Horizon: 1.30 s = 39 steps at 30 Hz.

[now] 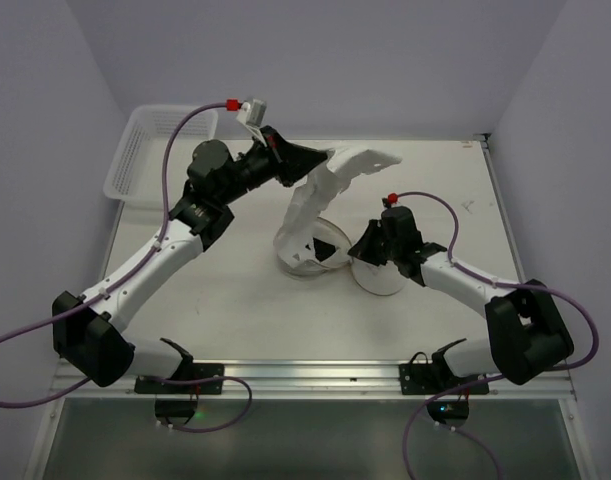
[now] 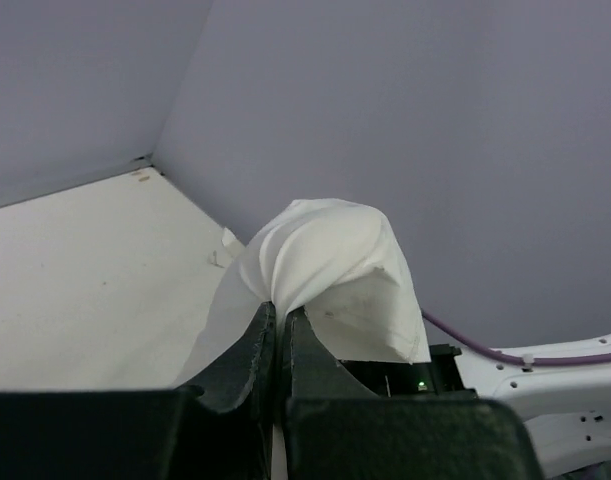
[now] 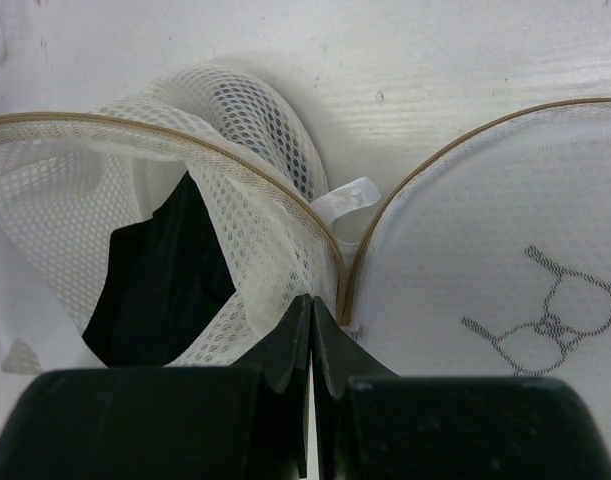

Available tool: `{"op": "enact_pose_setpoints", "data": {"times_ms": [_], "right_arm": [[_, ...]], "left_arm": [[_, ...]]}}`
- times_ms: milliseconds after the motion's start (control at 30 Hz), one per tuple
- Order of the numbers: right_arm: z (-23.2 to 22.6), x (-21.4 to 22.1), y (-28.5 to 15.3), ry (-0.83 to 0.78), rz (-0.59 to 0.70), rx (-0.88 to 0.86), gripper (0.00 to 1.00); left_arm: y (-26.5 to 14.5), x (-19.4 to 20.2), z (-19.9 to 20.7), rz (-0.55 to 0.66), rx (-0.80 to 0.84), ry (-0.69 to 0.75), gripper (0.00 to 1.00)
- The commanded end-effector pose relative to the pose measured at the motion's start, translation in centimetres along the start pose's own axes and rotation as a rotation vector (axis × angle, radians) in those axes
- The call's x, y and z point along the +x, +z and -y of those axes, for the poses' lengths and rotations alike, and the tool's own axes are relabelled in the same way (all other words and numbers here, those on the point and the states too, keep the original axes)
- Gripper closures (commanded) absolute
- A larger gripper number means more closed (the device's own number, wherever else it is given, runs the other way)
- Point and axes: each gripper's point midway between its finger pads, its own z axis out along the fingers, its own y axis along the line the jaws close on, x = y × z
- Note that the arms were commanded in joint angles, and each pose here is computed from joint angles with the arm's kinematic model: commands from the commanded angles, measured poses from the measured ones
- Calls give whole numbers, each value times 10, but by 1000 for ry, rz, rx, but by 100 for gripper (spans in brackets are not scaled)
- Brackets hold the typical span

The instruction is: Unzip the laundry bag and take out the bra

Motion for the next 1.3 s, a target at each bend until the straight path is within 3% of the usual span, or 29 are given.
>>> {"op": "enact_pose_setpoints", "data": {"times_ms": [0, 167, 367, 667, 833, 1100, 1267], "right_arm": [[-15, -21, -10, -37, 56, -18, 100], [-12, -18, -10, -46, 50, -16, 100], [-11, -14, -13, -56, 36, -22, 100], [-18, -21, -16, -97, 47, -37, 91], [-21, -20, -14, -111, 28, -52, 91], [-23, -13, -12, -130, -15, -63, 92], [-25, -13, -14, -139, -25, -71, 93]], "left_arm": [[-6, -36, 12, 127, 75, -67, 100], [-35, -104, -46, 238, -191, 35, 100], [-68, -186, -72, 368, -435, 272, 100], [-149, -232, -189, 430, -981, 466, 100], [-162, -231, -247, 346, -1092, 466, 100], [-184, -248, -330, 350, -1204, 461, 100], [-191, -263, -361, 375, -1209, 451, 100]]}}
